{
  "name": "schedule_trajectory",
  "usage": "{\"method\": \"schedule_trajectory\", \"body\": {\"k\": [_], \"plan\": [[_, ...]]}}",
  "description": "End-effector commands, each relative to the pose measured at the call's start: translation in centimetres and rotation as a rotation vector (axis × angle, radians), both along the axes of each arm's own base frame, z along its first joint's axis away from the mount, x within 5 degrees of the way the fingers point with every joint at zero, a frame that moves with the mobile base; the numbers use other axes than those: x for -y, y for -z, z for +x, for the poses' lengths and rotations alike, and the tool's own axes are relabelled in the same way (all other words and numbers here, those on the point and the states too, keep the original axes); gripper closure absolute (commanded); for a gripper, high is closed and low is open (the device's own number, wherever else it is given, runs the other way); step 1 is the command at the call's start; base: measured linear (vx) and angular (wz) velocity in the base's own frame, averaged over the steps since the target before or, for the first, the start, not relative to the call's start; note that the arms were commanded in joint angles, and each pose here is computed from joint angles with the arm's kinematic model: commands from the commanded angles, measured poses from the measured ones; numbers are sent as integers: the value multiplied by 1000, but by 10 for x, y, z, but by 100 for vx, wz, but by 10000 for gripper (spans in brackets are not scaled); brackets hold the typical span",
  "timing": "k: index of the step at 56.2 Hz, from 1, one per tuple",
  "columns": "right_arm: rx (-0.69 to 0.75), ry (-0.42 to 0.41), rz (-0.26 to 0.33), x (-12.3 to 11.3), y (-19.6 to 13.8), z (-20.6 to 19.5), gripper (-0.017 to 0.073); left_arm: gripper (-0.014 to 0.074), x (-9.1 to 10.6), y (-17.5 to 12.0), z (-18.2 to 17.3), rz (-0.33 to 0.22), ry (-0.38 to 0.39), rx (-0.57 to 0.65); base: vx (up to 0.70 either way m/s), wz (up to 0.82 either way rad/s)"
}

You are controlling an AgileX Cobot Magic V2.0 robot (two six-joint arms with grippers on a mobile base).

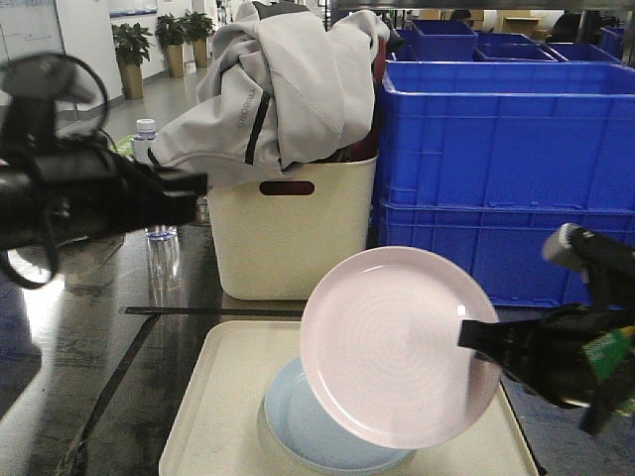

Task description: Grab plate from conveyor and place on tray

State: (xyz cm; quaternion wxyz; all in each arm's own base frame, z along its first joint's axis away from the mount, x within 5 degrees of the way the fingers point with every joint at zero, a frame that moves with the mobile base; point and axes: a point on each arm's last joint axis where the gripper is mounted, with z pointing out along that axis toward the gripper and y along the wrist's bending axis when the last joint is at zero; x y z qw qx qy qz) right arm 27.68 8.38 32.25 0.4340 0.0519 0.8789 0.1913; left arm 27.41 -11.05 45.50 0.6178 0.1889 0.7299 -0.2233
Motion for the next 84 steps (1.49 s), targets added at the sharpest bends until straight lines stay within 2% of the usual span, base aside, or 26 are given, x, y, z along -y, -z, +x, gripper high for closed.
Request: {"method": "schedule_trajectory", "body": {"k": [1, 8, 14, 23, 30, 34, 39, 41, 47, 49, 51, 56, 64, 72, 78, 84], "plan": [[103, 3, 43, -9, -5, 31, 559, 597, -16, -41, -31, -63, -71, 157, 0, 0], [40, -53, -17, -20, 18, 62, 511, 596, -24, -54, -51, -58, -87, 204, 0, 0], [6, -82, -16, -26, 27, 74, 428, 596, -26, -56, -58, -46, -89, 210, 0, 0], [11, -108, -9, -30, 27, 78, 217, 596, -26, -55, -60, -41, -81, 194, 0, 0], [40, -142, -52, -28, 21, 75, 83, 594, -25, -54, -60, -31, -71, 181, 0, 0], [102, -167, -98, -25, 7, 68, 50, 594, -25, -52, -60, 5, -73, 181, 0, 0], [201, -208, -182, -20, -20, 52, 82, 594, -28, -46, -59, 79, -94, 148, 0, 0], [231, -223, -218, -17, -31, 43, 127, 594, -29, -43, -58, 112, -105, 123, 0, 0], [315, -237, -284, -5, -70, 6, 353, 594, -36, -28, -58, 240, -159, -3, 0, 0], [330, -234, -303, 1, -82, -10, 482, 594, -41, -22, -58, 290, -192, -52, 0, 0], [344, -228, -321, 5, -91, -24, 575, 594, -44, -16, -59, 321, -215, -87, 0, 0], [379, -193, -350, 19, -113, -60, 574, 594, -53, 4, -69, 367, -270, -126, 0, 0], [505, -155, -377, 37, -115, -112, 571, 594, -61, 49, -95, 318, -287, -124, 0, 0], [627, -119, -366, 48, -70, -150, 568, 594, -70, 99, -130, 231, -297, -69, 0, 0], [690, -95, -352, 51, -41, -160, 568, 594, -75, 128, -147, 212, -295, -29, 0, 0], [756, -71, -339, 52, -31, -160, 568, 594, -76, 141, -154, 206, -293, -19, 0, 0]]}}
